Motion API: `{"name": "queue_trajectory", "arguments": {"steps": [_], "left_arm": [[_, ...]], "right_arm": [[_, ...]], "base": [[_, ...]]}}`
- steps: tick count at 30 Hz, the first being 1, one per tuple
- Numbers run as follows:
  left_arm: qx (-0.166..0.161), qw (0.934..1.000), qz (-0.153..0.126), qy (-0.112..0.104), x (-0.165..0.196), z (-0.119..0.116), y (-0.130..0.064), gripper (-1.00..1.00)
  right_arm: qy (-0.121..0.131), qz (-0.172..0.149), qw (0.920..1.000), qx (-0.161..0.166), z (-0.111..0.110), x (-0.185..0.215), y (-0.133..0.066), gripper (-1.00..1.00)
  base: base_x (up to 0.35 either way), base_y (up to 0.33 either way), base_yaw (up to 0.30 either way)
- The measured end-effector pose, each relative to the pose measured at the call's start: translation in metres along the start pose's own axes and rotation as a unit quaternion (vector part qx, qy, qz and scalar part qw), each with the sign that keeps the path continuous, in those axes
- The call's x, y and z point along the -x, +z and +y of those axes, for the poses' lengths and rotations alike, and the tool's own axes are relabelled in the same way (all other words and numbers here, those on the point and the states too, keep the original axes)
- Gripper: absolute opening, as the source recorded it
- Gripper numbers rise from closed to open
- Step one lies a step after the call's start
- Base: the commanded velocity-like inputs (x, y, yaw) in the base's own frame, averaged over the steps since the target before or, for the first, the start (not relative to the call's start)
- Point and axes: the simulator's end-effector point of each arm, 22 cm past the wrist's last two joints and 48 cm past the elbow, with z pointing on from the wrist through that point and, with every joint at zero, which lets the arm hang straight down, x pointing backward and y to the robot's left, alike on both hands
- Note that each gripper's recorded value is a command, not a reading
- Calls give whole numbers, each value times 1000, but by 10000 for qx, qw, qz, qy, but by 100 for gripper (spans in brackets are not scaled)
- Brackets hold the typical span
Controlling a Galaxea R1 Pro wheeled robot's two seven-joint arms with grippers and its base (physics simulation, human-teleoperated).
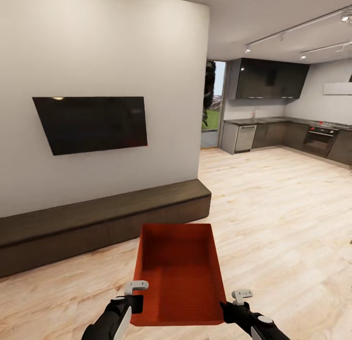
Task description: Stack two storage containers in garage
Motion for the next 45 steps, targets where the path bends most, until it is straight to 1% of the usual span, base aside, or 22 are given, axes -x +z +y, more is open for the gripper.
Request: {"name": "queue_trajectory", "arguments": {"steps": [3,25,45], "left_arm": [[-1,10000,-22,3,2,0,-4,-100],[-16,9998,-183,16,16,0,-13,-100],[-19,9998,-221,11,20,0,-15,-100]], "right_arm": [[-6,-21,10000,1,0,3,-3,-100],[-40,-175,9998,4,3,18,-9,-100],[-52,-213,9998,7,3,22,-11,-100]], "base": [[0,0,-129],[0,0,-158],[0,0,-278]]}}
